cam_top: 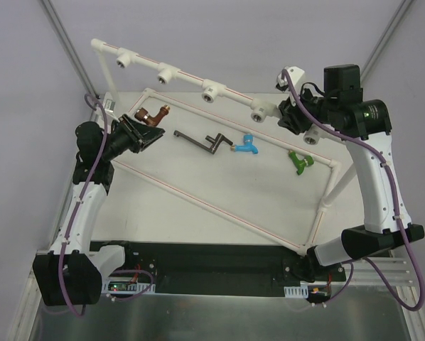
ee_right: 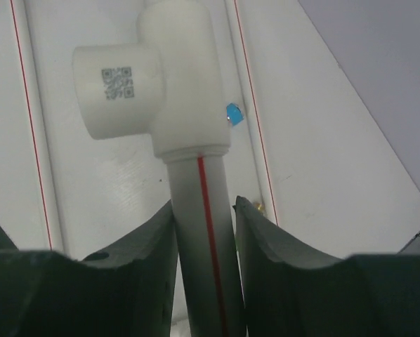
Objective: Install the water faucets
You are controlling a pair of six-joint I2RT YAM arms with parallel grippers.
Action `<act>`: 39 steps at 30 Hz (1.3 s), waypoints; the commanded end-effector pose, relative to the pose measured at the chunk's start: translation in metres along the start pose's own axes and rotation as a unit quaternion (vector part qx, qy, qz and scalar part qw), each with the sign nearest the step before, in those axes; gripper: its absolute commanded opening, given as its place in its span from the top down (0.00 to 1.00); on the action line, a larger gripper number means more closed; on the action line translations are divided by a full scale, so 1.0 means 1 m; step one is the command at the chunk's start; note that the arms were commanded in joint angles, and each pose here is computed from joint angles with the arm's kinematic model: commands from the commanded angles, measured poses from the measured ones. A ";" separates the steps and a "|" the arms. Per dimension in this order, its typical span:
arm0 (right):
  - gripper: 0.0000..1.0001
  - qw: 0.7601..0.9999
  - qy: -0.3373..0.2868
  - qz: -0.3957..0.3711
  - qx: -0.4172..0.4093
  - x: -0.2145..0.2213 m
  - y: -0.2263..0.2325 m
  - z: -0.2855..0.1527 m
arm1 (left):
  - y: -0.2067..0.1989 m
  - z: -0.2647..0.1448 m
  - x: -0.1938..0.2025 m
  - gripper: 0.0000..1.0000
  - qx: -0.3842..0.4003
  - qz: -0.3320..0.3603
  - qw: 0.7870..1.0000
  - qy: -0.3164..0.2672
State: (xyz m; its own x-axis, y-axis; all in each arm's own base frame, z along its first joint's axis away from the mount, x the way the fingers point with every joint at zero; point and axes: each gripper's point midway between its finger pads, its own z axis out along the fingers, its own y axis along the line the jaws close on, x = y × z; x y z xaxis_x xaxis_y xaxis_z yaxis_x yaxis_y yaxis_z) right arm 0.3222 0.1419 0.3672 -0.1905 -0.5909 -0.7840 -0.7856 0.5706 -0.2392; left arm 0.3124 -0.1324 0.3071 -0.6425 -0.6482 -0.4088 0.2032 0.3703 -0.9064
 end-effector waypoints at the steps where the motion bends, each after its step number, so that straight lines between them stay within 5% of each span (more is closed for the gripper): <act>1: 0.70 1.000 0.004 -0.012 -0.024 0.007 0.009 0.003 | -0.055 -0.002 -0.030 1.00 0.082 0.006 0.996 -0.042; 3: 0.85 1.000 0.003 -0.008 -0.020 0.009 0.009 0.003 | -0.063 -0.001 -0.036 1.00 0.098 -0.006 0.994 -0.049; 8: 0.98 1.000 0.020 0.002 -0.011 0.022 0.007 0.010 | -0.077 -0.001 -0.049 1.00 0.111 -0.010 0.991 -0.069; 39: 0.98 0.999 0.029 -0.020 0.018 0.032 0.005 0.014 | -0.066 0.012 -0.065 1.00 0.061 -0.050 0.994 -0.069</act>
State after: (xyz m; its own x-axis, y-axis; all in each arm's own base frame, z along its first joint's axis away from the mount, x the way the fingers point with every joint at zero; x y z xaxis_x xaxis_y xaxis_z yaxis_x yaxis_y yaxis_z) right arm 0.3236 0.1447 0.3686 -0.0199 -0.6450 -0.7640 -0.7749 0.4928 -0.3959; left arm 0.3513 -0.1246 0.3613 -0.5796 -0.7685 -0.2712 0.1568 0.2214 -0.9625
